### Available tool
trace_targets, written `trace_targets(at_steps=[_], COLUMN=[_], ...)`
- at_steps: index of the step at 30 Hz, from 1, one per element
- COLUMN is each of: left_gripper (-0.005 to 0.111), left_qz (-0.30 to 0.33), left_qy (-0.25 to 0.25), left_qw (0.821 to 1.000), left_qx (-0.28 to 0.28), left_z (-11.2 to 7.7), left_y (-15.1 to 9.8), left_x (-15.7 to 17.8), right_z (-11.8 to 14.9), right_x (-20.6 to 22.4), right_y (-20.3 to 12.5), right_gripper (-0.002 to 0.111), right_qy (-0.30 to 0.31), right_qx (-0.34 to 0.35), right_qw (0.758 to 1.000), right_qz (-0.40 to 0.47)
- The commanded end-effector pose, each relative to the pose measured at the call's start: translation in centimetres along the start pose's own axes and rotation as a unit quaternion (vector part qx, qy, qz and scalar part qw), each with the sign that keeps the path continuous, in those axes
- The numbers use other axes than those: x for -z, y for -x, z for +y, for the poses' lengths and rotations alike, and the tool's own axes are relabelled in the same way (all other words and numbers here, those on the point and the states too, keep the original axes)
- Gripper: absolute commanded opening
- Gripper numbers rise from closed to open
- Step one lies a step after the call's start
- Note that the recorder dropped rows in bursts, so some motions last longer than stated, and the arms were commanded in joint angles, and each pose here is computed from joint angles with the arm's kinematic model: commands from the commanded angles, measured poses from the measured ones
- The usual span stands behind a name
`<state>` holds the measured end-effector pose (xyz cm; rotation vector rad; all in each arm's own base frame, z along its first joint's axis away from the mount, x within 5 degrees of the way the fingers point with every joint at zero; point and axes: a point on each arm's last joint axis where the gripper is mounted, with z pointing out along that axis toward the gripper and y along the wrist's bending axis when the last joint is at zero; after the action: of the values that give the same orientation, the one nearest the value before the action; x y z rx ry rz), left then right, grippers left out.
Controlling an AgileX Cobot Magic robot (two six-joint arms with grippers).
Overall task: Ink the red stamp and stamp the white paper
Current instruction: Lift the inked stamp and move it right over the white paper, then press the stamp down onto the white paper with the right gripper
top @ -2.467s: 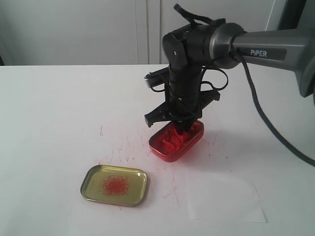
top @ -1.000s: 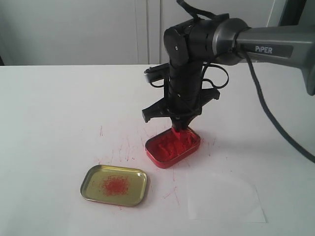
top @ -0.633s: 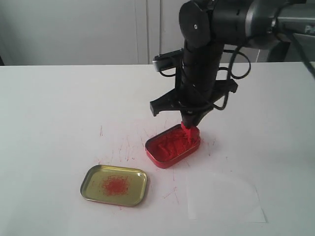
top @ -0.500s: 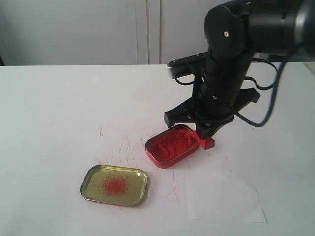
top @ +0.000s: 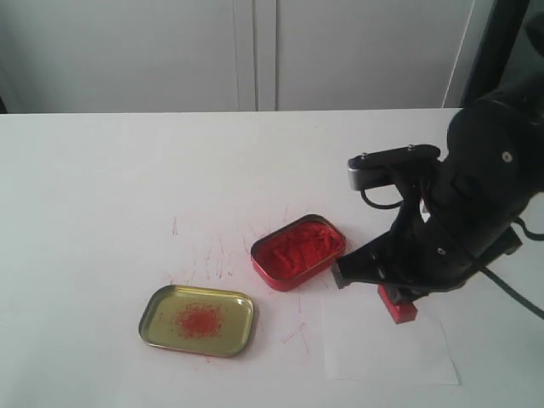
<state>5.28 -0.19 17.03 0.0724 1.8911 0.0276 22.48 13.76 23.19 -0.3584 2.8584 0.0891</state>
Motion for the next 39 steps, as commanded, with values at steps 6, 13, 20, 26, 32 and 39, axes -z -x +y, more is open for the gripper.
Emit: trace_targets(at_steps=[6,13,20,26,32,39], left_gripper=[0.0,0.0,0.0,0.0,0.0,0.0], left_qz=[0.0,0.0,0.0,0.0,0.0,0.0], left_qy=[-0.002,-0.002,-0.002,-0.002,-0.002,-0.002], left_qw=[1.0,1.0,1.0,1.0,1.0,1.0], left_qx=[0.004,0.004,0.004,0.004,0.004,0.004], left_z=[0.0,0.0,0.0,0.0,0.0,0.0], left_y=[0.0,0.0,0.0,0.0,0.0,0.0], left_x=[0.0,0.0,0.0,0.0,0.0,0.0], right_z=[-0.7,-0.7,-0.6,-0.5,-0.4,-0.9], right_x=[-1.7,-2.7,-2.8,-4.0,-4.4,-5.2], right_y=[-1.9,-2.2,-2.0,-1.9,-1.5,-2.2], right_gripper=[0.0,0.0,0.0,0.0,0.0,0.0], right_qy=[0.009,0.02,0.028,0.019,0.024,0.012], right_qx=[-0.06,-0.121,-0.142,-0.141,-0.136,-0.107], right_qw=[0.998,0.992,0.988,0.989,0.989,0.993], right_qz=[-0.021,-0.036,-0.049,-0.032,-0.046,-0.056])
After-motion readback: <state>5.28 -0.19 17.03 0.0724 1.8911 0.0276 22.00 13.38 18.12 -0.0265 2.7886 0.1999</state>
